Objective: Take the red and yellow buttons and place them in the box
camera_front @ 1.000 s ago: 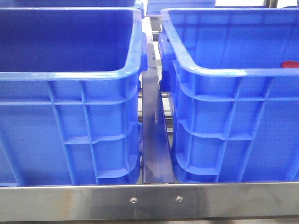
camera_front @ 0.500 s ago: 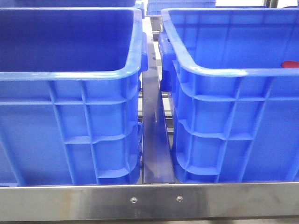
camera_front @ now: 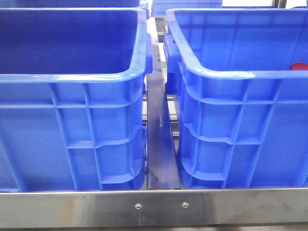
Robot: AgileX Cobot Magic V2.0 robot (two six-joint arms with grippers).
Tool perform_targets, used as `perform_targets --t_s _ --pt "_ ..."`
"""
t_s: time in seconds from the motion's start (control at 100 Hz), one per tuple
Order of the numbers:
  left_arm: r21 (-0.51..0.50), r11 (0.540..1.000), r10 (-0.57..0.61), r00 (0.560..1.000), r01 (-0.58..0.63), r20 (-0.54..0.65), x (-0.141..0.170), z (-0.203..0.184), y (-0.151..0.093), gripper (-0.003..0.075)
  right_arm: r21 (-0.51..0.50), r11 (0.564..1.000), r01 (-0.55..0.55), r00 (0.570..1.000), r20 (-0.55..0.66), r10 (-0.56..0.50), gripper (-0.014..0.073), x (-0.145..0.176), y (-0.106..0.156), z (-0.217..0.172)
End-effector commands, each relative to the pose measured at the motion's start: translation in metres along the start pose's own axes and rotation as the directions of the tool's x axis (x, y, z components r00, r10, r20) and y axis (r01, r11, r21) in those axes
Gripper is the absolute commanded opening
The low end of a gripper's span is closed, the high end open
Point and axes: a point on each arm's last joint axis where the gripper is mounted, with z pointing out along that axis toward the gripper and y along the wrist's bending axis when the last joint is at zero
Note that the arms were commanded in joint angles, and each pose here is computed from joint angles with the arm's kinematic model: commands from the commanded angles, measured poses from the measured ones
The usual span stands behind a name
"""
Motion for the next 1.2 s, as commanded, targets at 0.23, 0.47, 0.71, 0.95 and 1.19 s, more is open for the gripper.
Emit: perform_targets --t_s 0.23,0.47,0.71,0.95,1.19 --pt "0.0 1.0 -0.01 0.996 0.01 0.089 -0.002 -0.002 0.0 -0.002 0.144 0.985 -0.095 0.995 -0.009 0.097 -0.0067 -0.003 -0.017 -0.001" --pt "0.0 1.0 -0.01 0.996 0.01 0.089 -0.002 -0.002 0.0 -0.002 0.259 0.962 -0.083 0.988 -0.102 0.113 -0.0067 0.007 -0.029 -0.004" --pt "0.0 1.0 -0.01 0.996 0.01 0.089 -0.002 -0.002 0.0 -0.002 0.377 0.92 -0.105 0.976 -0.139 0.168 -0.0067 0.012 -0.038 -0.009" --pt "0.0 1.0 -0.01 0.996 0.01 0.089 -0.002 -0.002 0.0 -0.002 0.424 0.899 -0.109 0.983 -0.089 0.162 -0.0067 0.012 -0.043 -0.01" --pt "0.0 1.0 -0.01 0.996 0.01 0.089 -0.002 -0.002 0.0 -0.002 0.434 0.893 -0.123 0.99 -0.008 0.14 -0.0067 0.026 -0.038 -0.016"
